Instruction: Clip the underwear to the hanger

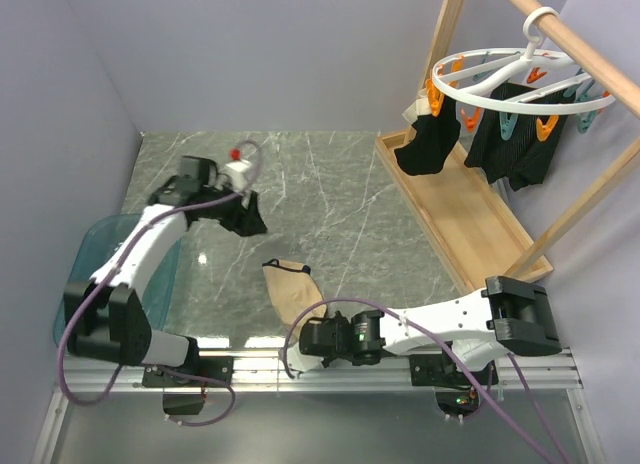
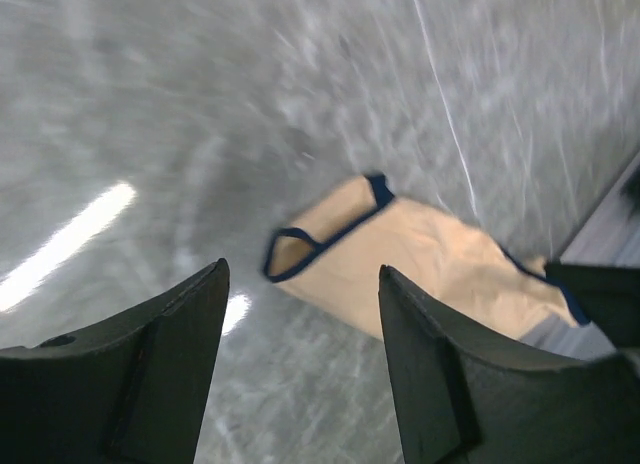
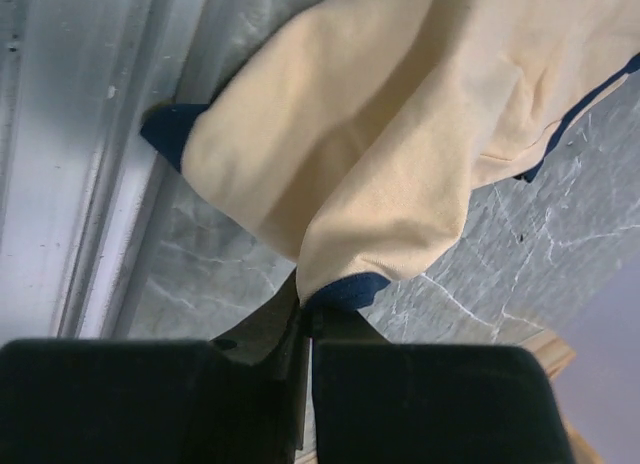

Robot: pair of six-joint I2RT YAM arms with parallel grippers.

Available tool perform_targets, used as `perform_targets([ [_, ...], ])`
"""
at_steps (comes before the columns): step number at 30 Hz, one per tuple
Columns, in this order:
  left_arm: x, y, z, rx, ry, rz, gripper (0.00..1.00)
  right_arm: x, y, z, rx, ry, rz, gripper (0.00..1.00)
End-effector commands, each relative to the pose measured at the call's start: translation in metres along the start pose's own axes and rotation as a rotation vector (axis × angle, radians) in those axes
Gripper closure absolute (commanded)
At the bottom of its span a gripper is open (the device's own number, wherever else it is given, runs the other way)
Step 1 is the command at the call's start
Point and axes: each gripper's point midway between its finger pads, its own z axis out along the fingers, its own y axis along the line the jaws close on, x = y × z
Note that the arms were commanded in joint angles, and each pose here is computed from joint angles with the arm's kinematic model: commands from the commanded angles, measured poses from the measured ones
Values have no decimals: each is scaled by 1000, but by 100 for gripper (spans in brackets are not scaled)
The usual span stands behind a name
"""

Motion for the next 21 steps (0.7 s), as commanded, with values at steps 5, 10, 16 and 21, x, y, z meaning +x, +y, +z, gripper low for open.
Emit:
perform_targets([
  [5, 27, -45, 69, 103, 220, 200, 32, -17, 7, -5, 63, -11, -5, 100],
  [10, 48, -60, 110, 171, 332, 262, 31, -28, 18, -4, 27, -23, 20, 100],
  [16, 75, -75, 144, 156, 432, 380, 33, -29, 24, -4, 4, -19, 53, 100],
  [21, 96, -69, 154, 114, 506, 439, 39, -30, 26, -6, -4, -23, 71, 100],
])
